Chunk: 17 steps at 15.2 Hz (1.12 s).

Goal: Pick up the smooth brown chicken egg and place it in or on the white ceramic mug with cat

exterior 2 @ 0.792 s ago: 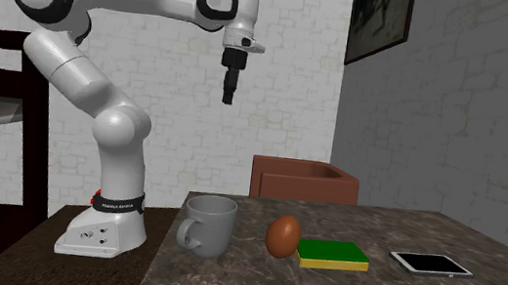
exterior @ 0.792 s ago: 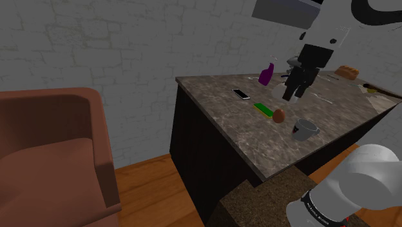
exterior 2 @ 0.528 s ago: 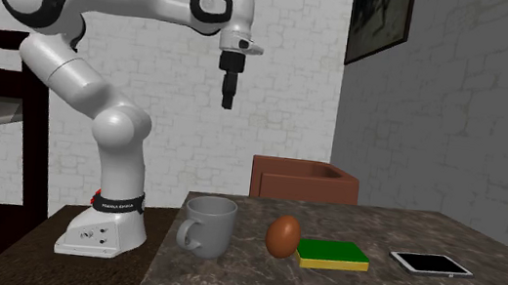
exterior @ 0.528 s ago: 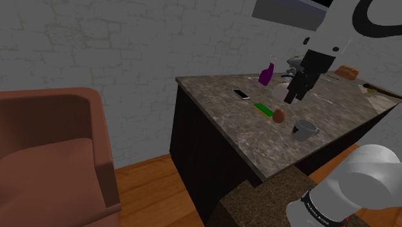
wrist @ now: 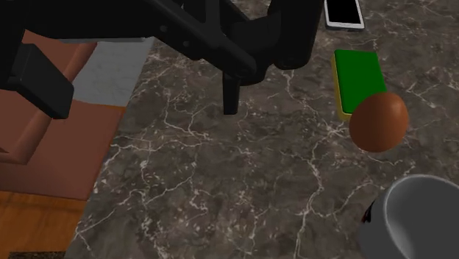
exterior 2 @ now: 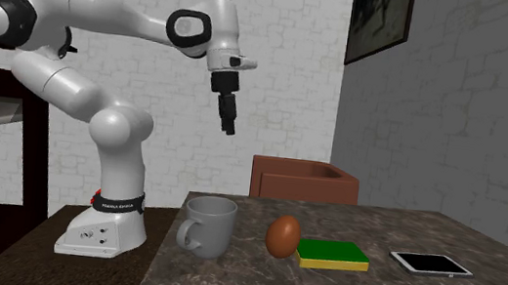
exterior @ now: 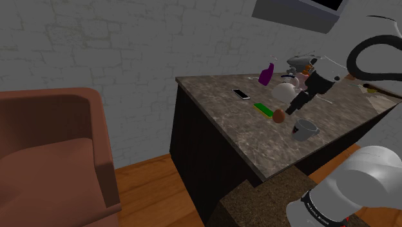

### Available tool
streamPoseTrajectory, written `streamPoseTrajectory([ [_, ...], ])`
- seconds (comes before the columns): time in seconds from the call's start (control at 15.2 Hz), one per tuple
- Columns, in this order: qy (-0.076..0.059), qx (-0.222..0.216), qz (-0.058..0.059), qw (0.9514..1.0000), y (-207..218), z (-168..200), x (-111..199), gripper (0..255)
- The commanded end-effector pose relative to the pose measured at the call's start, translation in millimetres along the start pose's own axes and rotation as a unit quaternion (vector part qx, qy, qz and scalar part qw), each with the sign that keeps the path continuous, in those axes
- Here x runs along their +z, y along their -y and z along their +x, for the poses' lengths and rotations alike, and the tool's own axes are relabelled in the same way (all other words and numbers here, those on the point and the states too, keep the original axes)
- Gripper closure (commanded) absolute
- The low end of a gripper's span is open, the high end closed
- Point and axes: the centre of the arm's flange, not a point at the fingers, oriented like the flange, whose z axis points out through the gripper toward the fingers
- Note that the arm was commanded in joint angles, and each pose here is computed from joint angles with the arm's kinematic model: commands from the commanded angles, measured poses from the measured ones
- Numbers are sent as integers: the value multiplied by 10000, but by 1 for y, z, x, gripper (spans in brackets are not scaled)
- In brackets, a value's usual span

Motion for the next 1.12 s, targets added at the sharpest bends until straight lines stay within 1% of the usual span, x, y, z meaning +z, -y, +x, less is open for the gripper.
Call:
streamPoseTrajectory([
  [0.0,-261,-77,-55,9996,-19,-9,12,0],
  [0.26,-742,-198,-145,9969,-61,-22,43,0],
  [0.53,-1221,-319,-234,9917,-103,-31,73,0],
  [0.79,-1697,-439,-322,9840,-147,-36,104,0],
  [1.06,-2169,-559,-409,9737,-191,-37,134,0],
])
